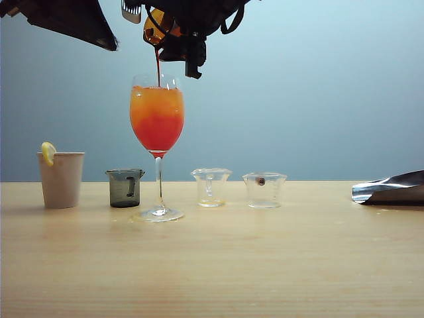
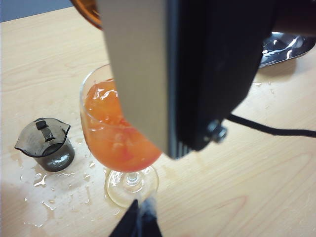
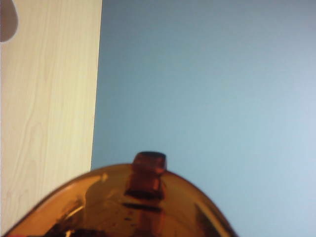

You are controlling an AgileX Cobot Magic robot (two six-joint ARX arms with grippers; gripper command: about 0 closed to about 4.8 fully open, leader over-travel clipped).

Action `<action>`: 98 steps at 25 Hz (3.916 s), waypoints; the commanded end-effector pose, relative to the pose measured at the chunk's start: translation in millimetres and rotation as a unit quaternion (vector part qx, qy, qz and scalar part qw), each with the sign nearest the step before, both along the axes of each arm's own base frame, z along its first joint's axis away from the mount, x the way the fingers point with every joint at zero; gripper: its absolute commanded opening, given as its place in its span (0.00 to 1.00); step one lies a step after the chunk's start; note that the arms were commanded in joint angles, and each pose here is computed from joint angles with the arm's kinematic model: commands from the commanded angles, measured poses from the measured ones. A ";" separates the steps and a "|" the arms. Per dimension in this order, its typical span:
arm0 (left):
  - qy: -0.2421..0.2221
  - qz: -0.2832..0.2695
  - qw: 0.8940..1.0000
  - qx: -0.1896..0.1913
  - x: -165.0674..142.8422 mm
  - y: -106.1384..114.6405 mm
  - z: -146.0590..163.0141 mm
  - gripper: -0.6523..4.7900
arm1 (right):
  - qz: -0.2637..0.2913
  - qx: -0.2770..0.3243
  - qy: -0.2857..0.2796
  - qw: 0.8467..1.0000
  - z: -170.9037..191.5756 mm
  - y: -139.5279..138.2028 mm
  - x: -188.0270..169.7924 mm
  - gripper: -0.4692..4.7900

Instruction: Pick up the fourth measuring cup from the left, pour the grenadine inside into the goblet, and finally put the measuring cup back in its original place.

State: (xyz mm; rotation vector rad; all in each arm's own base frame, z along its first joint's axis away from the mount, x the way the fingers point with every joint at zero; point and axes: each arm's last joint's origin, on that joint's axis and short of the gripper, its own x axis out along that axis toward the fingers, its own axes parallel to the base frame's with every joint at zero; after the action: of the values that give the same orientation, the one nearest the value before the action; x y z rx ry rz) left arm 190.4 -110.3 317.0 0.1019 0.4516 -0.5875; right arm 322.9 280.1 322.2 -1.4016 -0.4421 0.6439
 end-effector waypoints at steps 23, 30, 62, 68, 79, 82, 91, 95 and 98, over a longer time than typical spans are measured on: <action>-0.006 0.001 1.000 -0.005 0.1 0.2 2.5 0.11 | 0.011 -0.049 -0.088 0.995 10.7 0.7 -2.7 0.28; -0.006 0.001 1.000 -0.005 0.2 0.2 2.5 0.11 | 0.015 -0.054 -0.120 0.991 14.4 4.1 -5.7 0.28; -0.006 0.001 1.000 -0.005 0.2 0.2 2.5 0.11 | 0.043 -0.135 -0.199 0.970 14.6 5.4 -6.9 0.28; -0.006 0.001 1.000 -0.005 0.1 0.2 2.5 0.11 | 0.045 -0.150 -0.212 0.965 14.4 5.5 -7.0 0.28; -0.006 0.001 1.000 -0.005 0.2 0.2 2.5 0.11 | 0.054 -0.145 -0.207 0.966 14.0 5.9 -7.3 0.28; -0.006 0.001 1.000 -0.005 0.2 0.2 2.5 0.11 | 0.054 -0.132 -0.195 0.970 14.0 6.0 -7.4 0.28; -0.006 0.001 1.000 -0.005 0.2 0.2 2.5 0.11 | 0.035 -0.033 -0.102 0.994 14.2 5.2 -6.8 0.28; -0.006 0.001 1.000 -0.005 0.2 0.2 2.5 0.11 | 0.012 0.041 -0.027 0.999 13.1 4.4 -5.9 0.28; -0.006 0.001 1.000 -0.005 0.2 0.2 2.5 0.11 | 0.001 0.082 0.027 0.996 10.4 3.6 -5.2 0.28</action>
State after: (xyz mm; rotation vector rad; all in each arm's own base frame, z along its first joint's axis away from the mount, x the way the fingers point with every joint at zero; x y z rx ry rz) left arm 190.4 -110.3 317.0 0.1019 0.4516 -0.5875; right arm 318.9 285.0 327.6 -1.3072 -0.4650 0.6303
